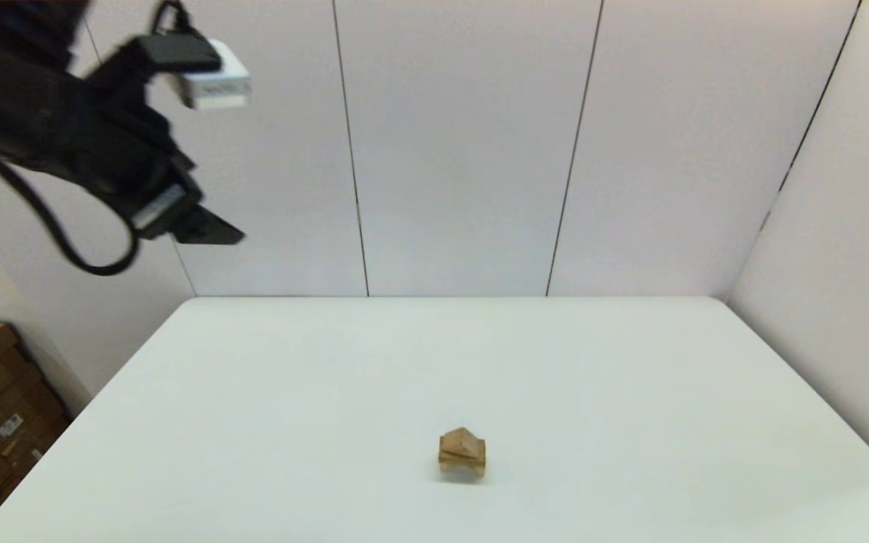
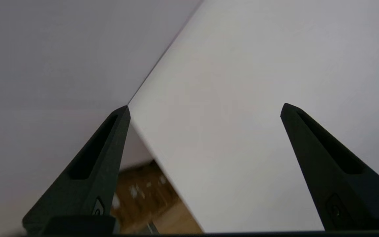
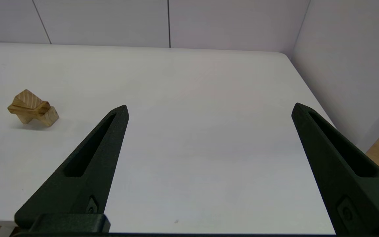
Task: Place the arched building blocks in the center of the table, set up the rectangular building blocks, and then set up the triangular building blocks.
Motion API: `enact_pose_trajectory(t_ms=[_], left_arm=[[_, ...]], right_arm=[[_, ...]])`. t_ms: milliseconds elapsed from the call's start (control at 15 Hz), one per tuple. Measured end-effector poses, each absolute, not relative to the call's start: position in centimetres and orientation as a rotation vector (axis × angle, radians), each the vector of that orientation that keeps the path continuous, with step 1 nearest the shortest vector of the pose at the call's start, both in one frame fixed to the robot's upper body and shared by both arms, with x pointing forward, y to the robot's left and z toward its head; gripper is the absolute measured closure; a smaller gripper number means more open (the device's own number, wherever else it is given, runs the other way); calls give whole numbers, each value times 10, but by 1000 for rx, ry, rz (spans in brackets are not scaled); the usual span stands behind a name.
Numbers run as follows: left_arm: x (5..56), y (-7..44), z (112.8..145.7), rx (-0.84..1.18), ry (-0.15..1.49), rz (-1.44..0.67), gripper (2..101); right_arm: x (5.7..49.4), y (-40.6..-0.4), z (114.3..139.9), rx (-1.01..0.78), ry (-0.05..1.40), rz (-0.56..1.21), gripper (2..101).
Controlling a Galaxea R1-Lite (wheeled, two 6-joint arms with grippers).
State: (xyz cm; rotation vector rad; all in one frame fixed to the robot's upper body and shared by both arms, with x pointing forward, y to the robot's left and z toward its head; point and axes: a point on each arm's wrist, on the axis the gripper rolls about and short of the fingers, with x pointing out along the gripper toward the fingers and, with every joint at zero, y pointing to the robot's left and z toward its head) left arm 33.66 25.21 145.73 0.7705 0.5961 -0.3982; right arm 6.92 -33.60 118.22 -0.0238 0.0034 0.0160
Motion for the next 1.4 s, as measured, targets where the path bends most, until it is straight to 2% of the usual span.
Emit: enact_pose_trajectory(t_ms=[200,400,600,867,1067,1400], left_arm=[[257,308,1484,690,559,-193,91],[173,333,1478,607,528,-41,79],[100,337,1453,510,483,48,71],[25,336,1398,457,449,91,63],[-7,335,1367,358,446,114,61],[-12,333,1354,233,304,90,60]], right_arm=[[69,-336,1182,-24,3,16,43],[69,-336,1182,-24,3,16,43],[69,-336,1182,-24,3,16,43],[69,-336,1182,-24,3,16,43],[69,-336,1182,-24,3,16,43],[69,-336,1182,-24,3,17,43]])
